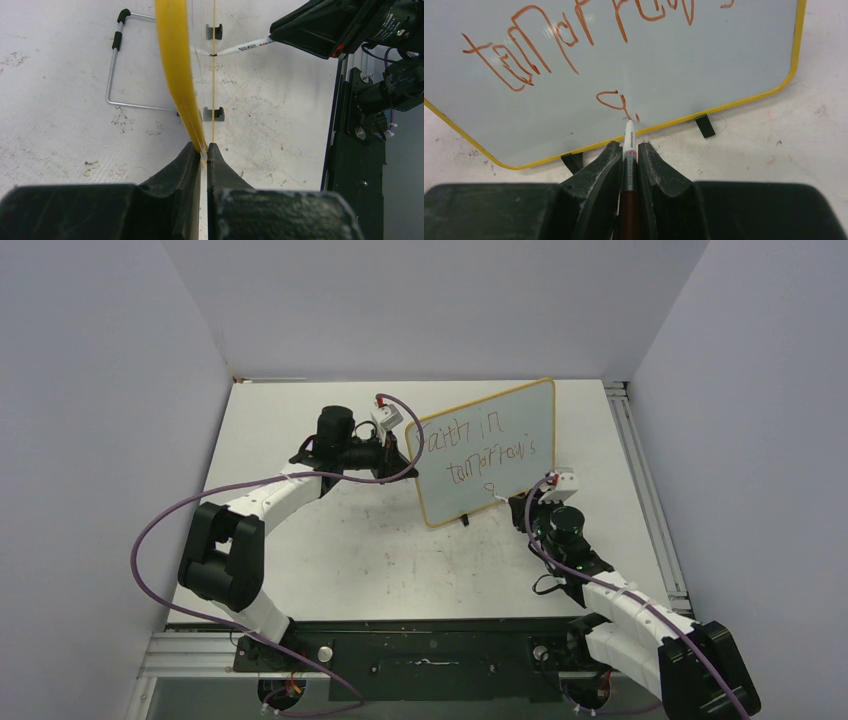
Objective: Write a sentence on the whiteboard
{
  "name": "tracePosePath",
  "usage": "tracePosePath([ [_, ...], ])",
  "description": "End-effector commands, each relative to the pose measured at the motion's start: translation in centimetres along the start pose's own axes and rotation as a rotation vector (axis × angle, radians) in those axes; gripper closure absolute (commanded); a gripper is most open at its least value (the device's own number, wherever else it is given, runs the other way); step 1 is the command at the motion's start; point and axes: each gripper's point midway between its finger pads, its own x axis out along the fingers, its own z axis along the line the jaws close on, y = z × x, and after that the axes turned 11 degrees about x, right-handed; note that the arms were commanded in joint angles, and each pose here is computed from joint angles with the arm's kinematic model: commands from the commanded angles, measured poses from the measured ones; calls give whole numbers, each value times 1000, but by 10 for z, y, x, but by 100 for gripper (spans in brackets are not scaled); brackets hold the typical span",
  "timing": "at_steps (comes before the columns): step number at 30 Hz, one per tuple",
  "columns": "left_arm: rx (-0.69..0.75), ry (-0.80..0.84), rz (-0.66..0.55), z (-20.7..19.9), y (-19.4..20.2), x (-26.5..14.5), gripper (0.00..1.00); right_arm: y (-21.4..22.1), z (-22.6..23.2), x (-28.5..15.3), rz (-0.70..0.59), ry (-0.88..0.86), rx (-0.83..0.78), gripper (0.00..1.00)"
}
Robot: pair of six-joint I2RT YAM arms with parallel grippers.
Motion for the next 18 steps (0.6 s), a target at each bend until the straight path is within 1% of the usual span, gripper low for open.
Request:
tracePosePath([
  [1,13,32,-6,-7,-8,1,100,6,-7,0,-5,32,4,95],
  [10,12,31,-5,-7,-7,1,100,15,-2,4,13,7,6,95],
  [17,12,30,-5,-6,-8,1,100,0,14,2,-25,-43,43,95],
  [18,12,30,-5,-6,-8,1,100,-1,20,0,-18,-72,50,95],
])
